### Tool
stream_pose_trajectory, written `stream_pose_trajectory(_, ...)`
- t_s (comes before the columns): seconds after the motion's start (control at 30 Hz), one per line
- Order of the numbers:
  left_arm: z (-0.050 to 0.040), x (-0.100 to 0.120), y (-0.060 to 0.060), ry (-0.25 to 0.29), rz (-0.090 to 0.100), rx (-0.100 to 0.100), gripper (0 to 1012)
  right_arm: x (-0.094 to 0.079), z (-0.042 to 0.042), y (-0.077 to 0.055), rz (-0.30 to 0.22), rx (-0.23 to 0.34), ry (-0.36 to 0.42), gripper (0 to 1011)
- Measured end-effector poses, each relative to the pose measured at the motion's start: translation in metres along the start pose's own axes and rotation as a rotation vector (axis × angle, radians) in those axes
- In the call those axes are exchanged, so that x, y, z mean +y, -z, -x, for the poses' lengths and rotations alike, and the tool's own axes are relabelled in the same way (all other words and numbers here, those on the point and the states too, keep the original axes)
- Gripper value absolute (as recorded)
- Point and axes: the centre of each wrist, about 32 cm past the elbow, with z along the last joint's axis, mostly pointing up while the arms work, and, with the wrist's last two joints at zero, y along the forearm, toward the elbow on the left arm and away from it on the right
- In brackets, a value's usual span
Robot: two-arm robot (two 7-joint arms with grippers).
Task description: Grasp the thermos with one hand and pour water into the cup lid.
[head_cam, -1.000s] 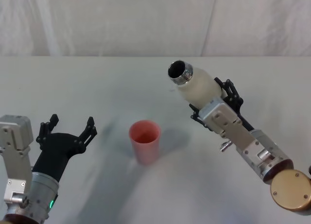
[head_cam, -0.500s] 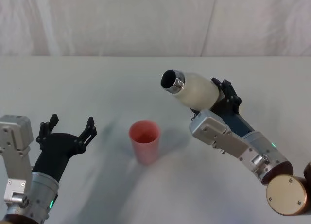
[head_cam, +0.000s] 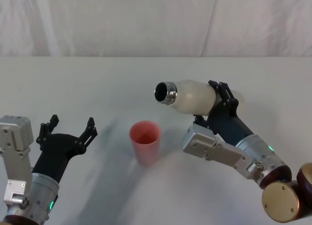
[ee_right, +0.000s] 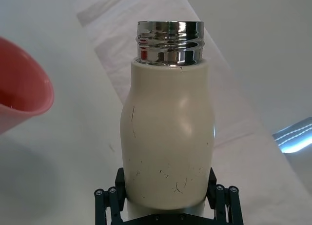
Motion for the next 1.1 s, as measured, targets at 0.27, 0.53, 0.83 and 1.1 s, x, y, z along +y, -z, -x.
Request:
stream_pose_trajectory(0.27, 0.0, 0.0, 0.0, 0.0, 0.0, 0.0, 1001, 0.0, 0.0023, 0.001, 0.0, -0.073, 0.0, 956)
stream_pose_trajectory(0.53, 0.0, 0.0, 0.0, 0.0, 0.0, 0.0, 1001, 0.001, 0.0016, 0.003, -0.002, -0.127, -0.013, 956)
stream_pose_trajectory(0.83, 0.0, 0.0, 0.0, 0.0, 0.0, 0.0, 1001, 0.002, 0.0016, 0.007, -0.003, -0.189, -0.036, 956)
stream_pose_trajectory(1.1, 0.0, 0.0, 0.0, 0.0, 0.0, 0.0, 1001, 0.005, 0.002, 0.011, -0.002, -0.232, -0.038, 956)
